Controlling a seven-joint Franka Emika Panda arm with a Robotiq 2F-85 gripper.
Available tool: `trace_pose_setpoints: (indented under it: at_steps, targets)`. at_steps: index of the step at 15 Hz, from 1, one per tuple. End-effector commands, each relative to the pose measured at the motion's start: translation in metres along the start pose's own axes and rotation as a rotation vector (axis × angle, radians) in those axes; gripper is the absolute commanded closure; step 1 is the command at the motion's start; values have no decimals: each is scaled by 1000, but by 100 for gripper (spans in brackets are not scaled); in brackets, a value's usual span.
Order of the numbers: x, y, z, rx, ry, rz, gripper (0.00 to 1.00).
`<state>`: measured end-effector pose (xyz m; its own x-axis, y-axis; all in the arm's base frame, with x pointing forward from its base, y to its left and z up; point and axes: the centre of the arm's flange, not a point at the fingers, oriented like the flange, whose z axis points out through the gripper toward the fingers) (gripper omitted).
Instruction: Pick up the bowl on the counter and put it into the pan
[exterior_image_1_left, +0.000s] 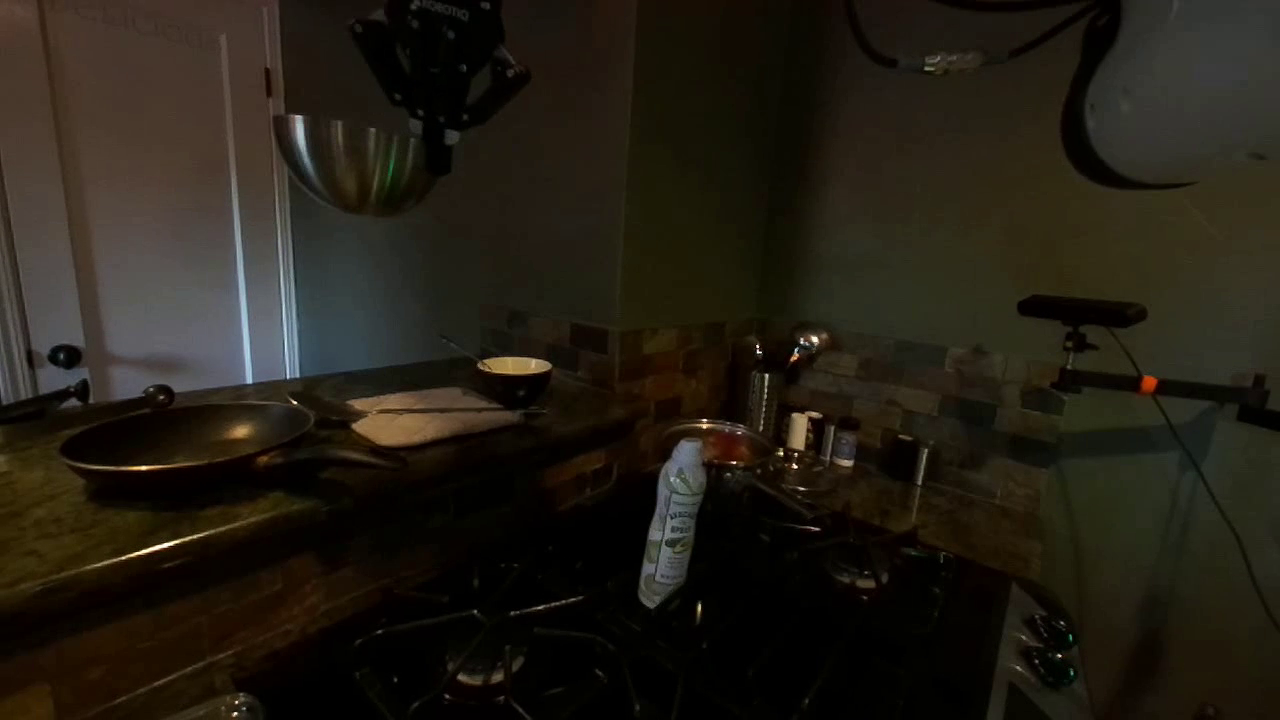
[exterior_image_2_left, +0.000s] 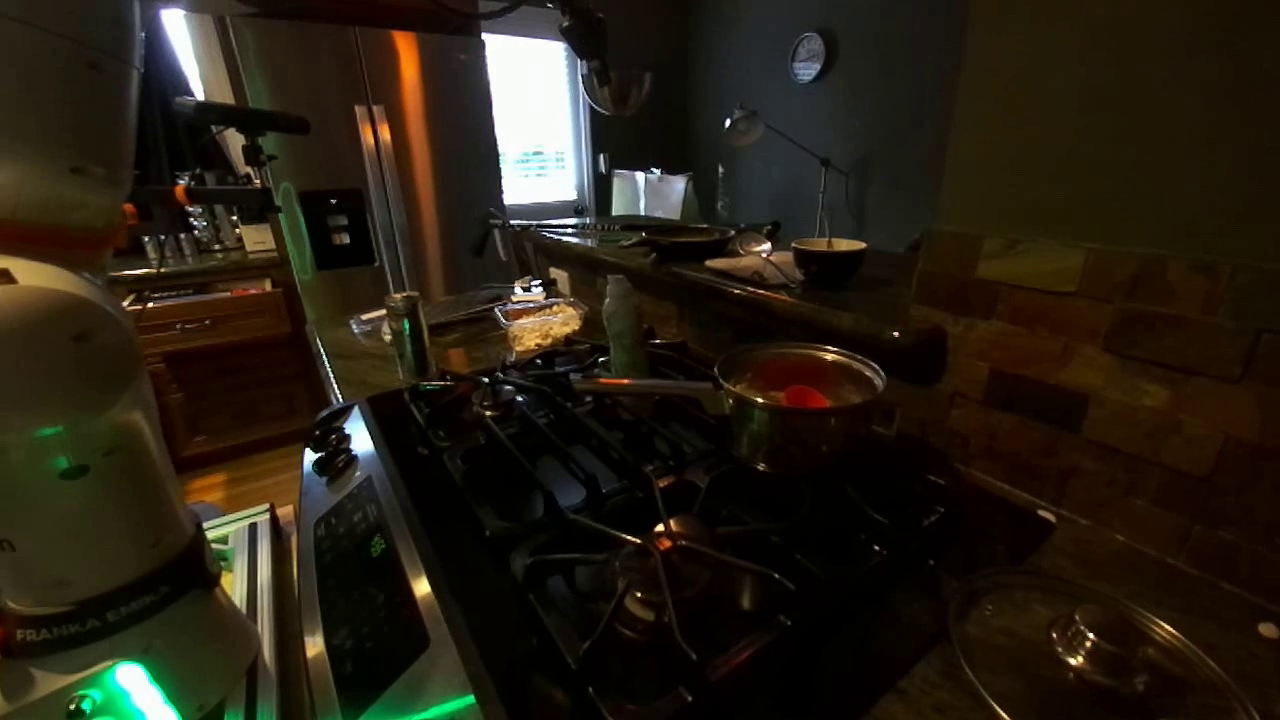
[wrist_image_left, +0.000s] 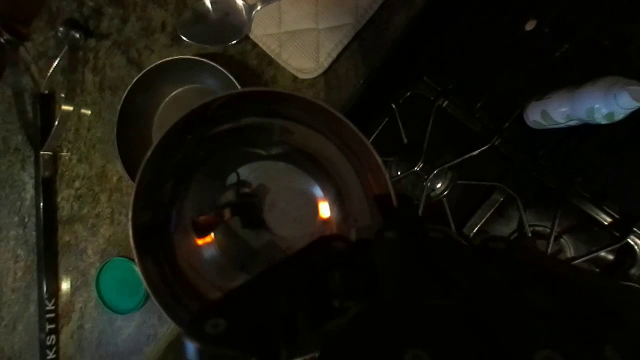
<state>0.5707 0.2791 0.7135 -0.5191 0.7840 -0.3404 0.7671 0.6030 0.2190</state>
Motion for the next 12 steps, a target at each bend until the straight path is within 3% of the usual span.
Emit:
trace_pose_setpoints:
  at_steps: [1, 5, 12]
  targets:
    - [1, 1, 3, 5, 1, -1, 97]
    - [-8, -2, 4, 9, -4, 14, 99]
    - [-19, 67, 55, 264, 61, 161, 99]
